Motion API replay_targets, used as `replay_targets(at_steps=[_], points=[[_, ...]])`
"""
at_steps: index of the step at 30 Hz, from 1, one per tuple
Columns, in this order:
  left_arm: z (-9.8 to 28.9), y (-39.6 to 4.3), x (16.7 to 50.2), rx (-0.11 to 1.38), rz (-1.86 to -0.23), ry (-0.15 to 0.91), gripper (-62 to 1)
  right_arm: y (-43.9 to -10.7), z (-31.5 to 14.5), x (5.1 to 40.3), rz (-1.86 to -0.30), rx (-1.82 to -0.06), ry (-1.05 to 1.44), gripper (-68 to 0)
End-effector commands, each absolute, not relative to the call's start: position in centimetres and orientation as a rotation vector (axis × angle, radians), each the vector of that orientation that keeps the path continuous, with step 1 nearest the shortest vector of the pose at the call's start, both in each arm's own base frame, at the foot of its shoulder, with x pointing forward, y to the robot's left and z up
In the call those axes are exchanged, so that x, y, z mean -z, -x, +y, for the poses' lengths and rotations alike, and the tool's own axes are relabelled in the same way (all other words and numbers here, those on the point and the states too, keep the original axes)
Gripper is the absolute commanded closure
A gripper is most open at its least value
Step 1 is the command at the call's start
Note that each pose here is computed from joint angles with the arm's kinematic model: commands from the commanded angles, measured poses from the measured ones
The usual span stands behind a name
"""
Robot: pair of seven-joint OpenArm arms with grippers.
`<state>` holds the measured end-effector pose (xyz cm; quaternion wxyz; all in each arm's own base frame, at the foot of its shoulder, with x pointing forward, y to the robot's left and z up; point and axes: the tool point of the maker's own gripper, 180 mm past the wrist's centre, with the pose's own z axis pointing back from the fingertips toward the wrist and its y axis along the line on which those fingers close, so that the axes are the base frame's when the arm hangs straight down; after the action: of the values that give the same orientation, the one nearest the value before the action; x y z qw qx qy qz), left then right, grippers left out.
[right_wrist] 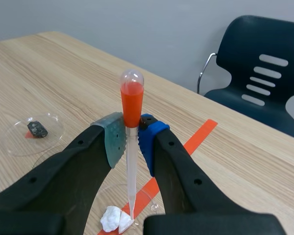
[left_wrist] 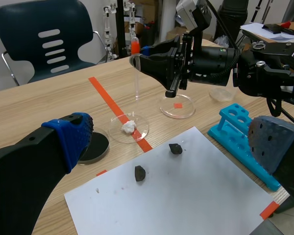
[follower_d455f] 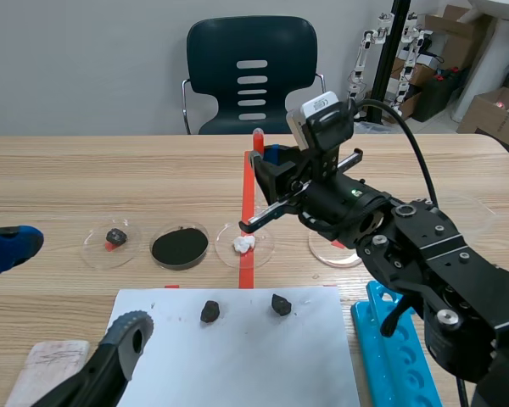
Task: Squeeze the dropper onto the mineral
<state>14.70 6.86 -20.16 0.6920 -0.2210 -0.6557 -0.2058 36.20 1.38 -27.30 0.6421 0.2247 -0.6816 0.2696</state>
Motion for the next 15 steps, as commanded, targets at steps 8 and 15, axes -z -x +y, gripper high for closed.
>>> replay_targets(at_steps=[8,15], points=[[6.79,-14.72,19.7,0.449,-1.483,0.505,-62.3,-36.6,1.62,25.51,-1.629,-0.644,-0.513,-8.1],[6.79,-14.72,19.7,0.449,-1.483,0.505,-62.3,-36.27,1.72,25.74,-1.647,-0.662,-0.518,-8.1]])
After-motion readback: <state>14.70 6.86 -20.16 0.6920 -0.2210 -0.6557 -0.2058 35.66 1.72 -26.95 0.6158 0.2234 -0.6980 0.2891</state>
